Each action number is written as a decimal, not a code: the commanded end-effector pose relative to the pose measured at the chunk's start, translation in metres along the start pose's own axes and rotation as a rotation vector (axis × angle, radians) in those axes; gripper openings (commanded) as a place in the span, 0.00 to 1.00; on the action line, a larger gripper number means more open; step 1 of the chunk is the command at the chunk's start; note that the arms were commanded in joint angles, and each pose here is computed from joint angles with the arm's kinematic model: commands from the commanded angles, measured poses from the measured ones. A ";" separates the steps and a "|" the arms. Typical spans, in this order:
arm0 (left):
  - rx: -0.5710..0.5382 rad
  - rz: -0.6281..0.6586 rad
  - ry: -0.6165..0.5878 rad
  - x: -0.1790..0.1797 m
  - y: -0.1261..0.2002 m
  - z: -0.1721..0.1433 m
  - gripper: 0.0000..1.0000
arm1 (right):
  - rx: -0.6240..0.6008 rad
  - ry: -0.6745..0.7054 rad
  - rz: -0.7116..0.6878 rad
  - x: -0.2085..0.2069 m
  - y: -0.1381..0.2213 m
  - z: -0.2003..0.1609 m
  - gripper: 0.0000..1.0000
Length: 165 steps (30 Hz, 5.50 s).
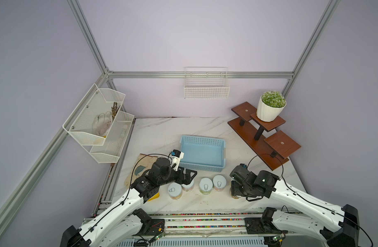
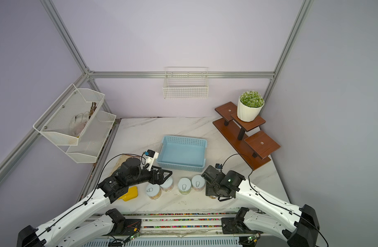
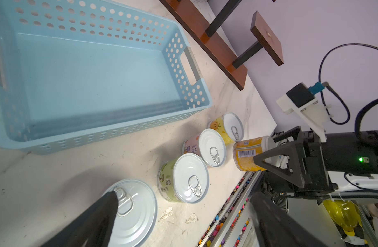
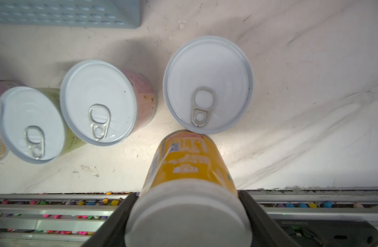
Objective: Put the canned food in the basket
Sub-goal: Pick up the canned food from the center of the board, then place the canned food in the basket, then pick up the canned food from the center of the board.
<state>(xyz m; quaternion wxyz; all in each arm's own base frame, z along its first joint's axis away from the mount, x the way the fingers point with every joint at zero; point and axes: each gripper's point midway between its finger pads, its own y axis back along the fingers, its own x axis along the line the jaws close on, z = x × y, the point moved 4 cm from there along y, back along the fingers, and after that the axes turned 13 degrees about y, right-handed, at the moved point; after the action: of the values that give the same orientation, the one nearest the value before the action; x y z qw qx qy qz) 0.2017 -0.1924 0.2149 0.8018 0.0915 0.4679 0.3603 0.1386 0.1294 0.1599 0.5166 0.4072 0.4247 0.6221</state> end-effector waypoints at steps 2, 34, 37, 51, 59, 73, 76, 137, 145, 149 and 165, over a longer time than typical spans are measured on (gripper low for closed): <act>-0.030 -0.127 -0.049 -0.035 0.009 0.022 1.00 | -0.162 0.037 0.076 0.005 0.042 0.024 0.03; -0.107 -0.038 -0.096 -0.037 -0.002 0.063 1.00 | -0.248 0.169 0.024 0.059 0.040 0.211 0.00; -0.101 -0.022 -0.085 -0.035 -0.005 0.073 1.00 | -0.204 0.168 0.004 0.061 0.023 0.229 0.00; -0.102 0.117 -0.010 0.002 -0.017 0.100 1.00 | -0.070 0.150 -0.083 0.064 -0.053 0.282 0.00; -0.095 0.230 0.017 0.028 -0.029 0.104 1.00 | -0.027 0.123 -0.107 0.061 -0.082 0.287 0.00; -0.028 0.213 0.035 0.038 -0.037 0.090 1.00 | 0.035 0.090 -0.133 0.043 -0.112 0.287 0.00; -0.015 0.213 0.036 0.040 -0.037 0.086 1.00 | 0.041 0.089 -0.125 0.043 -0.117 0.288 0.00; 0.052 0.686 -0.147 0.012 0.031 0.006 1.00 | -0.449 0.377 0.435 0.096 0.050 0.175 0.93; 0.097 0.706 -0.032 0.023 0.028 -0.020 1.00 | -0.536 0.440 0.721 0.110 0.054 0.119 0.84; 0.114 0.719 0.019 0.036 0.029 -0.034 1.00 | -0.570 0.432 0.805 0.109 0.053 0.104 0.84; 0.208 0.770 0.126 0.068 0.025 -0.074 1.00 | -0.636 0.424 0.839 0.097 0.056 0.084 0.99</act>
<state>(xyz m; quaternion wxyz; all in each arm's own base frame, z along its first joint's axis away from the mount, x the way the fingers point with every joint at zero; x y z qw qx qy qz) 0.1482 -0.1384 0.1402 0.5674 0.3258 0.4698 0.5926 0.1888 0.2306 0.2372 0.2234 0.2496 0.1293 0.9333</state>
